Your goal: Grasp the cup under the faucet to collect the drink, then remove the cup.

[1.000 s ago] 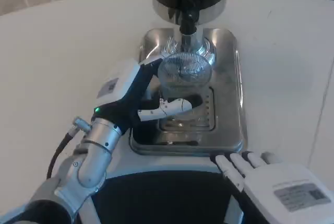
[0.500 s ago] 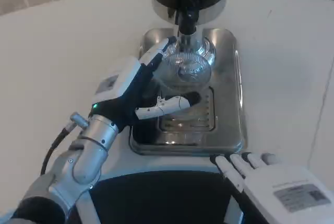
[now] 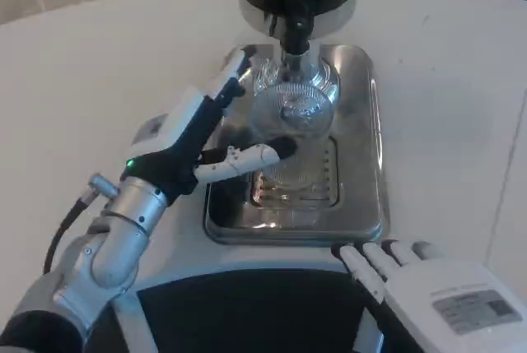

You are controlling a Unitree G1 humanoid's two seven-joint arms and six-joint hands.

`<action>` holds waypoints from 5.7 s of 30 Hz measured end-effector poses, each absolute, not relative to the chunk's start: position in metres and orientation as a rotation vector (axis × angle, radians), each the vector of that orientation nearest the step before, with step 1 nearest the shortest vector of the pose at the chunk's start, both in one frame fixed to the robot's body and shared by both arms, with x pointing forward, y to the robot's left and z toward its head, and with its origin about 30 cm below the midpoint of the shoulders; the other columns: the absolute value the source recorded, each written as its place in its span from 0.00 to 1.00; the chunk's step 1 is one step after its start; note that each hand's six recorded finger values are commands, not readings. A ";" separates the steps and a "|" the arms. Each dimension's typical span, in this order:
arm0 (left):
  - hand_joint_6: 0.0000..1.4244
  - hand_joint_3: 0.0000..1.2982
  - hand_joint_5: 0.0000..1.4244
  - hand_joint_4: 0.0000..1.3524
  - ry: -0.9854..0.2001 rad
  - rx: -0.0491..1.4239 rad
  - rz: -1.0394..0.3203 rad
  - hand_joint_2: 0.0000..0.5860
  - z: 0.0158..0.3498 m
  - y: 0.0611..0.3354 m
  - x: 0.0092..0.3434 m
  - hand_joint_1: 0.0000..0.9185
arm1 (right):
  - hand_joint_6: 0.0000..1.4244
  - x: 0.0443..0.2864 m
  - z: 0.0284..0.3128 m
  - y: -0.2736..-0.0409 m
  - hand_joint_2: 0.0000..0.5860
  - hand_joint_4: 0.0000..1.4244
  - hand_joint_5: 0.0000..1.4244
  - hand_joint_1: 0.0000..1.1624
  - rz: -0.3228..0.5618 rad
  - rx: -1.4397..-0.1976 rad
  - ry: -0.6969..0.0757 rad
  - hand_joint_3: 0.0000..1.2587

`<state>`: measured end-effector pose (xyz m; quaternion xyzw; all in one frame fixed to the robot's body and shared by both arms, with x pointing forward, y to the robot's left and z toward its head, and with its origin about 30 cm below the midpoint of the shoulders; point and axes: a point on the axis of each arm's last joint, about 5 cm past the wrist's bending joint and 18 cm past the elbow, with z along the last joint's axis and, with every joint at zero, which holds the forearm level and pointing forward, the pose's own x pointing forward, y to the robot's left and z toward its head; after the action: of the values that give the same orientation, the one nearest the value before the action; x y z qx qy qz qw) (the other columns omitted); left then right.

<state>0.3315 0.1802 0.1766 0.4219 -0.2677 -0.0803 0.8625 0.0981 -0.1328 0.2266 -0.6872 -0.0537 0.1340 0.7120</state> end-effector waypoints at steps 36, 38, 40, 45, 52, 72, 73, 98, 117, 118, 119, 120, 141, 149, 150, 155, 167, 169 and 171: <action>0.19 0.07 0.14 0.07 -0.444 1.003 -0.089 0.07 0.162 0.283 0.282 0.04 | 0.00 0.121 0.255 -0.152 0.77 0.00 0.00 0.21 0.128 -1.115 -0.243 0.00; 0.19 0.07 0.14 0.07 -0.440 1.012 -0.097 0.07 0.160 0.286 0.279 0.04 | 0.00 0.123 0.257 -0.154 0.77 0.00 0.00 0.21 0.120 -1.083 -0.240 0.00; 0.19 0.07 0.14 0.07 -0.436 1.025 -0.110 0.07 0.157 0.289 0.274 0.04 | 0.00 0.125 0.260 -0.155 0.77 0.00 0.00 0.21 0.114 -1.038 -0.246 0.00; 0.18 0.08 0.14 0.07 -0.420 1.062 -0.144 0.09 0.151 0.294 0.265 0.05 | 0.00 0.132 0.264 -0.159 0.78 0.00 0.00 0.21 0.112 -0.923 -0.258 0.00; 0.17 0.08 0.13 0.07 -0.434 1.074 -0.187 0.09 0.145 0.293 0.254 0.05 | 0.00 0.154 0.269 -0.165 0.79 0.00 0.00 0.20 0.159 -0.761 -0.245 0.00; 0.15 0.08 0.12 0.07 -0.429 1.086 -0.241 0.09 0.140 0.289 0.241 0.05 | 0.01 0.194 0.289 -0.167 0.81 0.00 0.00 0.19 0.279 -0.590 -0.288 0.00; 0.15 0.08 0.12 0.07 -0.431 1.087 -0.244 0.09 0.141 0.288 0.241 0.05 | 0.01 0.196 0.291 -0.166 0.81 0.00 0.00 0.19 0.285 -0.586 -0.297 0.00; 0.14 0.08 0.12 0.07 -0.451 1.090 -0.268 0.09 0.139 0.281 0.230 0.05 | 0.02 0.220 0.307 -0.154 0.80 0.00 0.00 0.17 0.428 -0.539 -0.319 0.00; 0.14 0.08 0.12 0.07 -0.417 1.096 -0.267 0.10 0.138 0.285 0.222 0.05 | 0.02 0.226 0.331 -0.139 0.78 0.00 0.00 0.15 0.486 -0.557 -0.410 0.00; 0.14 0.08 0.12 0.07 -0.415 1.097 -0.266 0.10 0.139 0.285 0.222 0.05 | 0.02 0.227 0.331 -0.139 0.78 0.00 0.00 0.15 0.487 -0.558 -0.410 0.00; 0.14 0.08 0.12 0.07 -0.414 1.097 -0.264 0.10 0.139 0.285 0.222 0.05 | 0.02 0.227 0.331 -0.139 0.78 0.00 0.00 0.15 0.487 -0.559 -0.410 0.00; 0.14 0.08 0.12 0.07 -0.414 1.098 -0.263 0.10 0.139 0.286 0.222 0.05 | 0.02 0.227 0.331 -0.138 0.78 0.00 0.00 0.15 0.488 -0.560 -0.410 0.00; 0.14 0.09 0.12 0.07 -0.393 1.090 -0.251 0.10 0.140 0.290 0.221 0.05 | 0.00 0.230 0.326 -0.129 0.78 0.00 0.00 0.07 0.529 -0.704 -0.436 0.00; 0.14 0.09 0.12 0.07 -0.387 1.080 -0.238 0.10 0.141 0.293 0.221 0.04 | 0.00 0.229 0.326 -0.124 0.78 0.00 0.00 0.06 0.522 -0.819 -0.478 0.00; 0.14 0.09 0.12 0.07 -0.386 1.082 -0.237 0.10 0.141 0.293 0.221 0.04 | 0.00 0.229 0.326 -0.123 0.78 0.00 0.00 0.06 0.522 -0.841 -0.485 0.00; 0.14 0.09 0.12 0.07 -0.386 1.081 -0.235 0.10 0.141 0.294 0.221 0.03 | 0.00 0.228 0.327 -0.122 0.79 0.00 0.00 0.06 0.517 -0.931 -0.514 0.00; 0.15 0.00 0.13 0.01 -0.391 0.990 -0.183 0.06 0.143 0.289 0.224 0.11 | 0.00 0.226 0.326 -0.123 0.81 0.00 0.00 0.07 0.506 -0.982 -0.530 0.00; 0.15 0.00 0.13 0.00 -0.397 0.966 -0.171 0.06 0.144 0.286 0.226 0.13 | 0.00 0.226 0.326 -0.123 0.81 0.00 0.00 0.07 0.504 -0.983 -0.531 0.00; 0.15 0.00 0.13 0.00 -0.417 0.929 -0.161 0.05 0.146 0.278 0.230 0.14 | 0.00 0.225 0.326 -0.124 0.81 0.00 0.00 0.07 0.501 -0.984 -0.531 0.00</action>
<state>0.2302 0.2778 0.1457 0.4444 -0.1994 -0.0772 0.8700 0.2253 -0.1235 0.3258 -0.4618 -0.2493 0.2349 0.8181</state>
